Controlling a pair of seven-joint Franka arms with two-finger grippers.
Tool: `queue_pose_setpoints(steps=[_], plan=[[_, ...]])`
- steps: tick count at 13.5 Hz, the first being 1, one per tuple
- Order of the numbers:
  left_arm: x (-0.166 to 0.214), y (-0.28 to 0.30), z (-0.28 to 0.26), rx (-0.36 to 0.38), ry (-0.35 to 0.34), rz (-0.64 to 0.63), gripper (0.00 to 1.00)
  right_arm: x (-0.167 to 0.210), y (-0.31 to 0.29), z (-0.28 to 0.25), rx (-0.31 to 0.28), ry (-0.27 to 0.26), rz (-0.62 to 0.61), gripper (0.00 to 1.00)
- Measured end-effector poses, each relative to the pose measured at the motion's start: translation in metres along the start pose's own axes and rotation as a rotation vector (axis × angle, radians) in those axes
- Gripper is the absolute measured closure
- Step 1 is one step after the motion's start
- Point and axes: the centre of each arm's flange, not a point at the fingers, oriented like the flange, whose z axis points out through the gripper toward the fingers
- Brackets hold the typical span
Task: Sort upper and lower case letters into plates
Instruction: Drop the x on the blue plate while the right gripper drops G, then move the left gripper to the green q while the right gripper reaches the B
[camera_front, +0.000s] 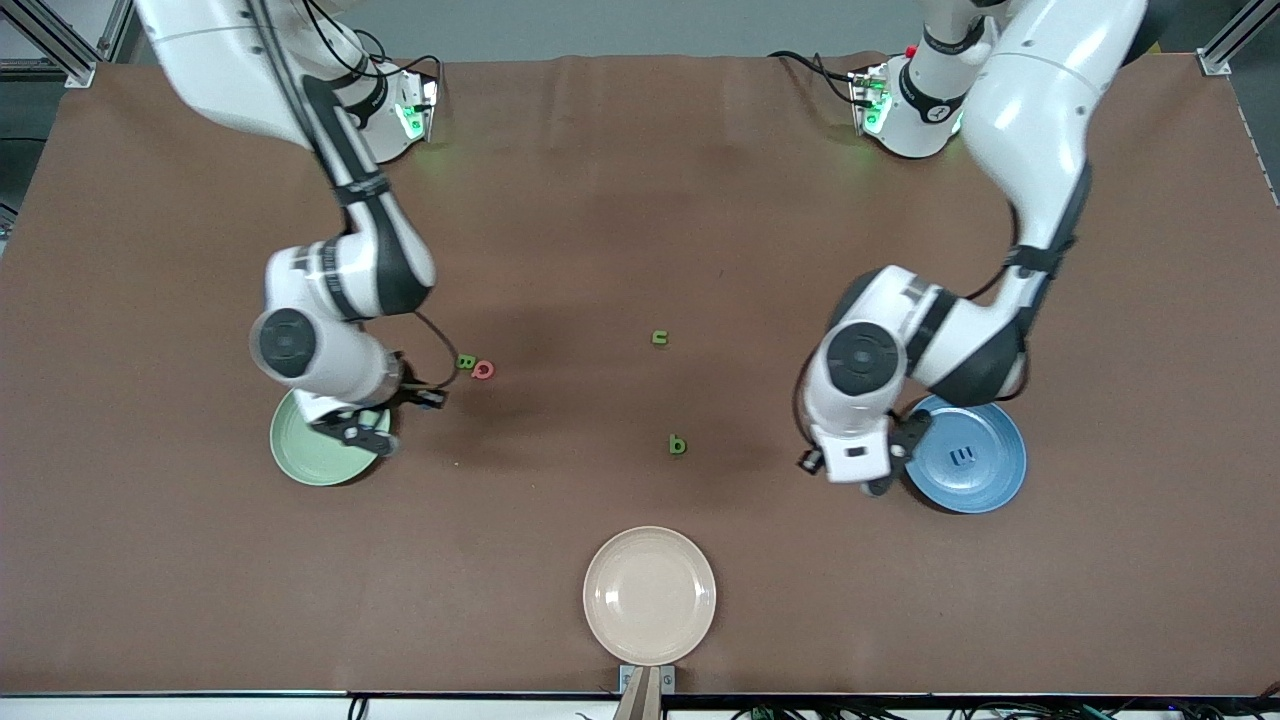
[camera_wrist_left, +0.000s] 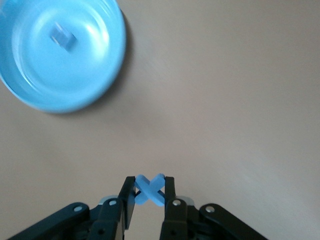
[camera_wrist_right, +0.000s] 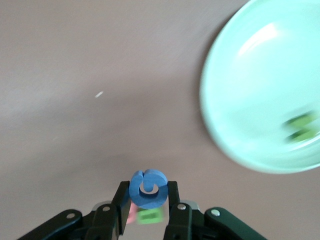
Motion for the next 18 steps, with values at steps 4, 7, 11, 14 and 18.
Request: queue_pose_setpoints(steps=[4, 7, 11, 14, 18], plan=[[0.082, -0.08, 0.042, 0.019, -0.049, 0.097, 0.73, 0.041, 0.097, 0.017, -0.014, 0.047, -0.069, 0.65], [0.122, -0.128, 0.085, -0.019, -0.081, 0.128, 0.73, 0.038, 0.12, 0.065, -0.028, 0.072, -0.086, 0.65], [0.142, -0.151, 0.109, -0.03, -0.103, 0.142, 0.49, 0.034, 0.118, 0.087, -0.038, 0.063, -0.098, 0.65], [0.135, -0.144, 0.106, -0.038, -0.103, 0.147, 0.2, 0.034, 0.118, 0.087, -0.038, 0.062, -0.099, 0.65], [0.093, -0.097, 0.07, -0.103, -0.089, 0.064, 0.0, 0.035, 0.116, 0.085, -0.038, 0.055, -0.1, 0.3]])
